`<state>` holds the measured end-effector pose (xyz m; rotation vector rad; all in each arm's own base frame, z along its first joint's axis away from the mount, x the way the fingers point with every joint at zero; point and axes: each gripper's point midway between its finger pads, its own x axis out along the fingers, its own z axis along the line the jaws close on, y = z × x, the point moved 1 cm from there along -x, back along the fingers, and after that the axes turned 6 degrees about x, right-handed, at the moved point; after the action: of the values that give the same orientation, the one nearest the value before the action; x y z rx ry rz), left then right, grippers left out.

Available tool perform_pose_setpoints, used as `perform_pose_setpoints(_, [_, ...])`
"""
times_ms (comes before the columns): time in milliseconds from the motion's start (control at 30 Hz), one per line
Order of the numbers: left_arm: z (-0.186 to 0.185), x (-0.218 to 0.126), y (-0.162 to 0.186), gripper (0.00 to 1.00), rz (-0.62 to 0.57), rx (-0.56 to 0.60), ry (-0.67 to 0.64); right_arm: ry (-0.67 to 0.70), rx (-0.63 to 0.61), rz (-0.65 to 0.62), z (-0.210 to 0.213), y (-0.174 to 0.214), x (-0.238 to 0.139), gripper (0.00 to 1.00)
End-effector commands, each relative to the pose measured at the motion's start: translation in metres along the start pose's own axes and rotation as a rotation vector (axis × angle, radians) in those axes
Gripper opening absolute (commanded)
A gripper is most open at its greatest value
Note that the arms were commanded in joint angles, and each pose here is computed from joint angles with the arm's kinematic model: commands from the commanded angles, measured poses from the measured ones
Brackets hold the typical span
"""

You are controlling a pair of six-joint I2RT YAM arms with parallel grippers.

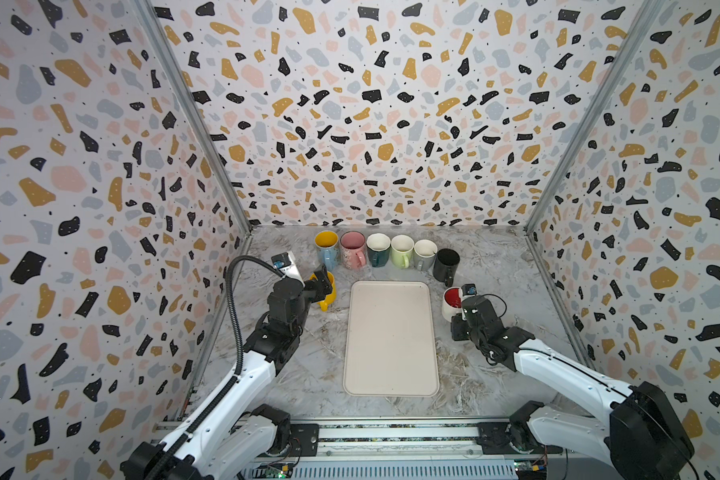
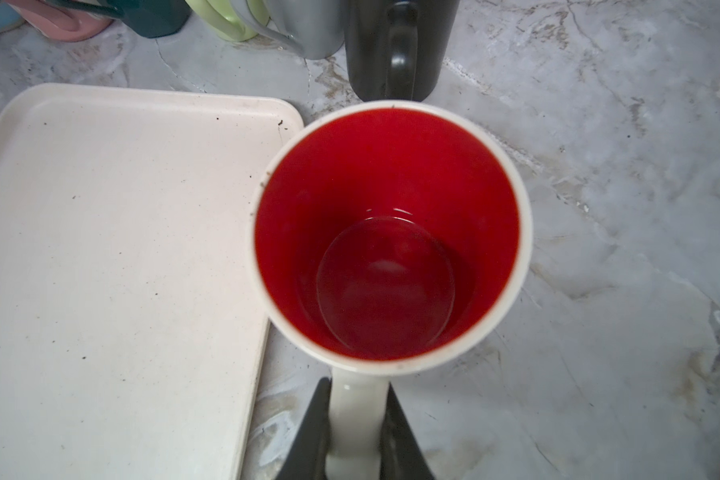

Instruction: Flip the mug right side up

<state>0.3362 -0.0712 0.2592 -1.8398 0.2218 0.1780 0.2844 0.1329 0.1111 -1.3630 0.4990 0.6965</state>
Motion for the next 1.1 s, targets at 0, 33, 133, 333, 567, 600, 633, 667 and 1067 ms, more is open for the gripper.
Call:
perform_pose_setpoints(0, [-0.013,-0.001,-0.023,0.89,-0.046,-0.061,0.082,-0.043,0.05,-0.141,0.009,-0.036,-0.007,0.0])
perform_pose_setpoints(33, [-0.012,0.0,-0.021,0.89,-0.041,-0.063,0.081,-0.048,0.051,-0.135,0.009,-0.034,-0.005,0.0])
perform_pose_setpoints(133, [-0.01,0.003,-0.018,0.9,-0.028,-0.076,0.086,-0.065,0.061,-0.127,0.011,-0.033,0.0,0.0])
perform_pose_setpoints(333, [-0.008,0.006,-0.015,0.9,-0.016,-0.099,0.101,-0.066,0.077,-0.12,0.009,-0.028,0.007,0.0])
perform_pose_setpoints(567, [-0.01,0.006,-0.017,0.9,-0.022,-0.108,0.126,-0.066,0.09,-0.124,0.006,-0.024,0.012,0.0])
perform_pose_setpoints(600, [-0.011,0.006,-0.017,0.9,-0.025,-0.111,0.132,-0.068,0.093,-0.123,0.005,-0.024,0.013,0.0])
perform_pose_setpoints(633, [-0.011,0.006,-0.017,0.9,-0.026,-0.115,0.137,-0.071,0.095,-0.12,0.005,-0.023,0.014,0.0])
perform_pose_setpoints(667, [-0.012,0.005,-0.017,0.9,-0.027,-0.117,0.143,-0.071,0.097,-0.118,0.005,-0.022,0.014,0.0])
perform_pose_setpoints(1067, [-0.016,0.003,-0.024,0.91,-0.056,-0.127,0.186,-0.085,0.088,-0.083,0.007,-0.014,0.028,0.0])
